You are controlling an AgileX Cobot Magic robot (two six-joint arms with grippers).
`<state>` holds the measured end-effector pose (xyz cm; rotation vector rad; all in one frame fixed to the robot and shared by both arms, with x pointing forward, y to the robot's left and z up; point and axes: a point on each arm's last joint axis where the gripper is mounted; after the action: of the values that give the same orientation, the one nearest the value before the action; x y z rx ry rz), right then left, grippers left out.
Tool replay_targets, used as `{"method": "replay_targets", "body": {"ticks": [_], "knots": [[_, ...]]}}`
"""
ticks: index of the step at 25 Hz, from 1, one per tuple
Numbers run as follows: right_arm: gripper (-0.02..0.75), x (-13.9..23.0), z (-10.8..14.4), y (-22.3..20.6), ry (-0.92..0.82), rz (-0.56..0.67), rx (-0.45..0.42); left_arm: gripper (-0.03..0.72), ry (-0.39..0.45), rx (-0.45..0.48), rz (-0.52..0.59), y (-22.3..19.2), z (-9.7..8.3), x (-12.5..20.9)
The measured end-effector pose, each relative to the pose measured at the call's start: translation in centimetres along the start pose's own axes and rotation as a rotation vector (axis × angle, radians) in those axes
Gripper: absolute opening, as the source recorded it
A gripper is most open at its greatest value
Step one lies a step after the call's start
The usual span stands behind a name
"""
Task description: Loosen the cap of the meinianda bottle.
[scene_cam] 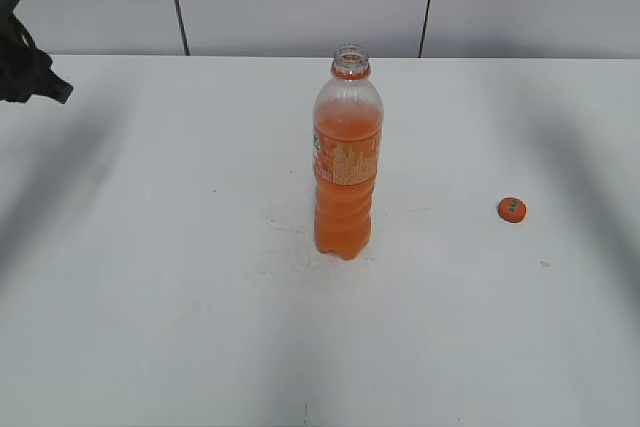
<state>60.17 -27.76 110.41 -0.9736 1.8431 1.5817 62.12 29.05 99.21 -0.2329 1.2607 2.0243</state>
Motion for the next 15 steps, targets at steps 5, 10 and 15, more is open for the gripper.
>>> {"method": "replay_targets", "body": {"ticks": [5,10,15], "knots": [[0.594,-0.4,-1.5,1.9,-0.063,0.204,0.042,0.391,-0.004,0.244,0.227,2.8,-0.9,1.2],[0.594,-0.3,-0.8,3.9,-0.087,0.405,-0.070,0.391,0.024,0.362,0.372,7.0,0.4,0.4],[0.592,-0.5,-0.4,6.1,-0.087,0.440,-0.151,0.389,0.046,0.351,0.348,12.3,2.5,0.1]]}}
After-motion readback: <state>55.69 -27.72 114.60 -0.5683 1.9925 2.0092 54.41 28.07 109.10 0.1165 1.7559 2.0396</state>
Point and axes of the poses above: a point on each arm's last joint axis where the gripper is mounted, y pointing back along that axis away from the gripper, z along the wrist's bending axis when the last joint is at zero, x = y × z, and after that the axes turned 7 degrees about -y, right-handed
